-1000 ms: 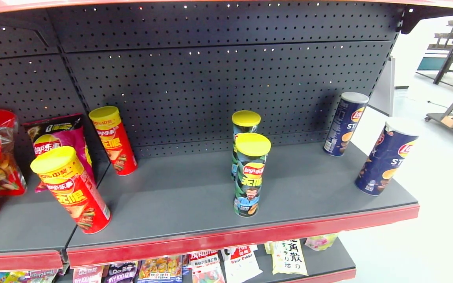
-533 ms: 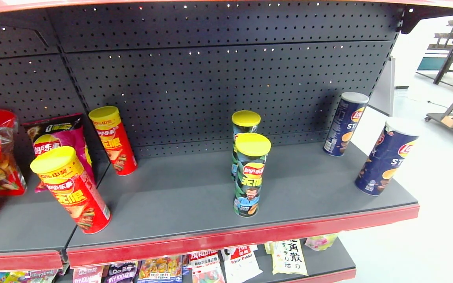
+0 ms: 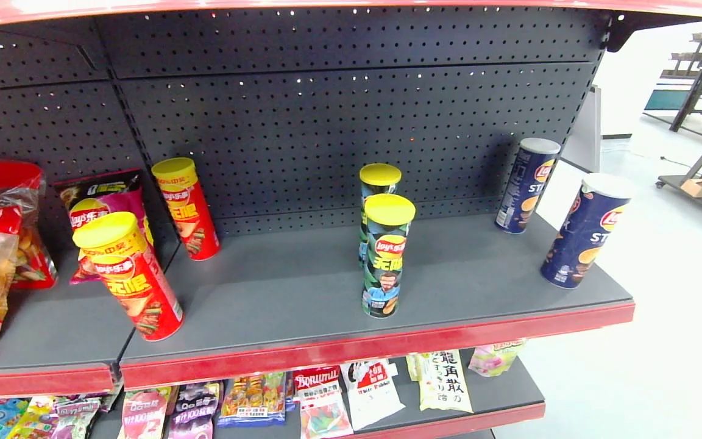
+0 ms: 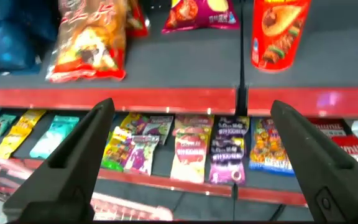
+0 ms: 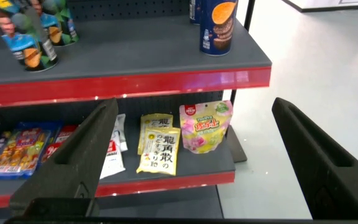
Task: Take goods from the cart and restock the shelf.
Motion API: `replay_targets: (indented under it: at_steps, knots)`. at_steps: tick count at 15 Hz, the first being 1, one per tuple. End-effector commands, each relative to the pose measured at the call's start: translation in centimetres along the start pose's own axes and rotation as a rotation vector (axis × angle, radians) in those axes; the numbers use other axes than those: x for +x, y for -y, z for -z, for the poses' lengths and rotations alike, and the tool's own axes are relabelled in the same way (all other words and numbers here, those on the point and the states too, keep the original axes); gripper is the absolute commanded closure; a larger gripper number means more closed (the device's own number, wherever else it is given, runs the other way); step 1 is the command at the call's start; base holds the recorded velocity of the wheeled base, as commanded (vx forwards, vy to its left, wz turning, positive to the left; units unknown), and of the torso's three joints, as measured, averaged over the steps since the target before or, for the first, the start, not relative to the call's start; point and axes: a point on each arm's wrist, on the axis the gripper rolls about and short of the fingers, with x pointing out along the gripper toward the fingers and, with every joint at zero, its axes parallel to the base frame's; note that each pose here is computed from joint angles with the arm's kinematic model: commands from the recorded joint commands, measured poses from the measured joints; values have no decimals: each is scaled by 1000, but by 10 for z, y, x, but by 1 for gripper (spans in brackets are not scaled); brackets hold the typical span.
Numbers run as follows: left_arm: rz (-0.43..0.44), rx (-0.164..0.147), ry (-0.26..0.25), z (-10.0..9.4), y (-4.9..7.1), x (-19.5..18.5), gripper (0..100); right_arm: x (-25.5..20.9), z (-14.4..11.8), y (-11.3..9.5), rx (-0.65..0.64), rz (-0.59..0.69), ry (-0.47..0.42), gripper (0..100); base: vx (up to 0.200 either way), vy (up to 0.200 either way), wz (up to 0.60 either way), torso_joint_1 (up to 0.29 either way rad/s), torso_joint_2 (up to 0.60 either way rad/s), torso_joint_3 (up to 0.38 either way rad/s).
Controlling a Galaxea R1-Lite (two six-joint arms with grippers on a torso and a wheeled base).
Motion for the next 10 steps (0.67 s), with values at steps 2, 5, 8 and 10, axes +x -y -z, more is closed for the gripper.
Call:
replay_targets:
  at_steps: [2, 5, 8, 10]
  knots:
    - [0, 4, -9, 1, 1, 1, 0, 0, 0, 0, 1, -1, -1, 0, 0, 0, 0, 0, 0, 0]
    - [0, 6, -9, 1, 1, 1, 0, 0, 0, 0, 1, -1, -1, 0, 0, 0, -400, 10, 3, 0]
    - [0, 6, -9, 1, 1, 1, 0, 0, 0, 0, -4, -3, -1, 0, 0, 0, -400, 0, -3, 2]
    - [0, -1, 3, 0, 1, 1, 0, 0, 0, 0, -4, -3, -1, 0, 0, 0, 0, 0, 0, 0]
